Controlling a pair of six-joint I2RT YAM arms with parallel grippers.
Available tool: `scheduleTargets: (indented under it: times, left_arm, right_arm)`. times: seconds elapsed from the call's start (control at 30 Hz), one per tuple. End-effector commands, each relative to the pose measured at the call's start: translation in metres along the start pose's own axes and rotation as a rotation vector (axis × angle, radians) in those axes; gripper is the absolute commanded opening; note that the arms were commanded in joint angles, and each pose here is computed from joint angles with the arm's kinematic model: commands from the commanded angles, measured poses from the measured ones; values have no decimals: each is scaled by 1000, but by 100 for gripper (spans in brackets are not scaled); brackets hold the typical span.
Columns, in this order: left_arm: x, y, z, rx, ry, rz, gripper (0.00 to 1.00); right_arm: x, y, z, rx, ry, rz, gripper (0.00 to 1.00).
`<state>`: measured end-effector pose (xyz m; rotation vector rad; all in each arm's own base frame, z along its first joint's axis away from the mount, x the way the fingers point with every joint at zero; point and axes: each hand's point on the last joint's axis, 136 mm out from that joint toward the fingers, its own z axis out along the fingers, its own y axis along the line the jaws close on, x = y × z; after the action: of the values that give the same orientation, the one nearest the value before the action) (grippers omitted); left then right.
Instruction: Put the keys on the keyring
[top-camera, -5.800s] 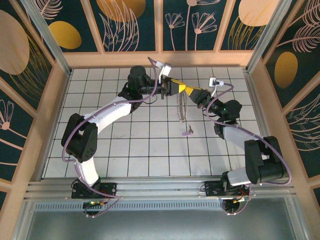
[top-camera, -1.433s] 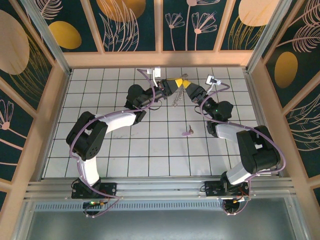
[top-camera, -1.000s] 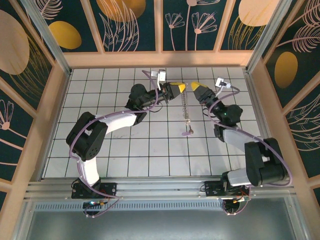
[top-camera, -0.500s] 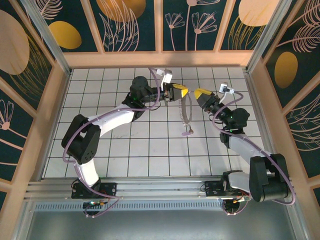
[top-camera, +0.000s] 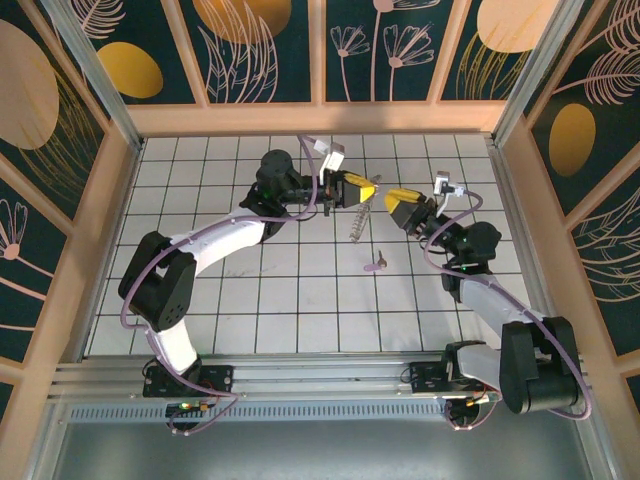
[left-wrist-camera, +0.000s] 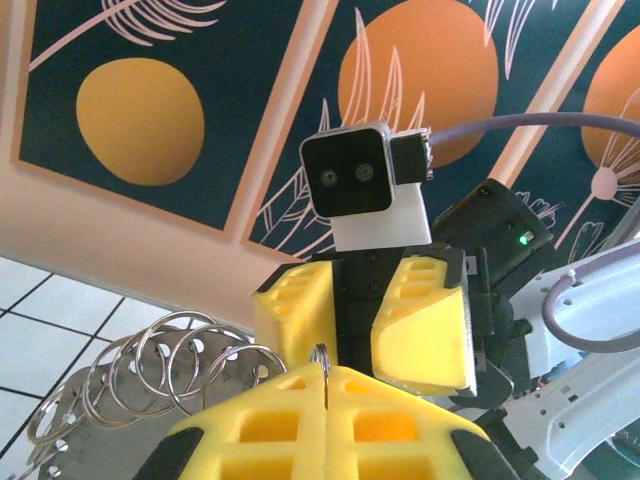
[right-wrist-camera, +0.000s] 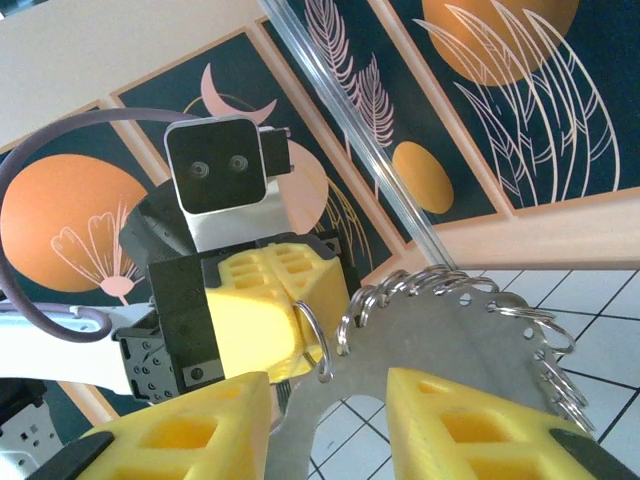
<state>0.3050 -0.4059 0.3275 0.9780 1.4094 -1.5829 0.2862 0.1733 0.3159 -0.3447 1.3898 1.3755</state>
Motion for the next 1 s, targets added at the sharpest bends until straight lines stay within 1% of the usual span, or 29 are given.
scheduleTargets:
  times: [0.0, 0.37, 0.67, 0.87, 0.97]
  left_arm:
    - [-23, -25, -5, 75, -45, 68, 0]
    - [-23, -24, -2, 104, -62, 40, 0]
    - [-22, -24, -3, 109, -64, 34, 0]
    - [-21, -24, -3, 116, -66, 28, 0]
    - [-22, -25, -3, 112, -69, 31, 0]
  right_arm:
    - [-6, 14, 3, -67, 5, -60, 36]
    - [-11, 21, 19, -125, 3, -54, 36]
    - [-16, 32, 23, -167, 1, -72, 35]
    - [-19, 37, 22, -170, -2, -89, 34]
    - [-18, 35, 21, -145, 5, -102, 34]
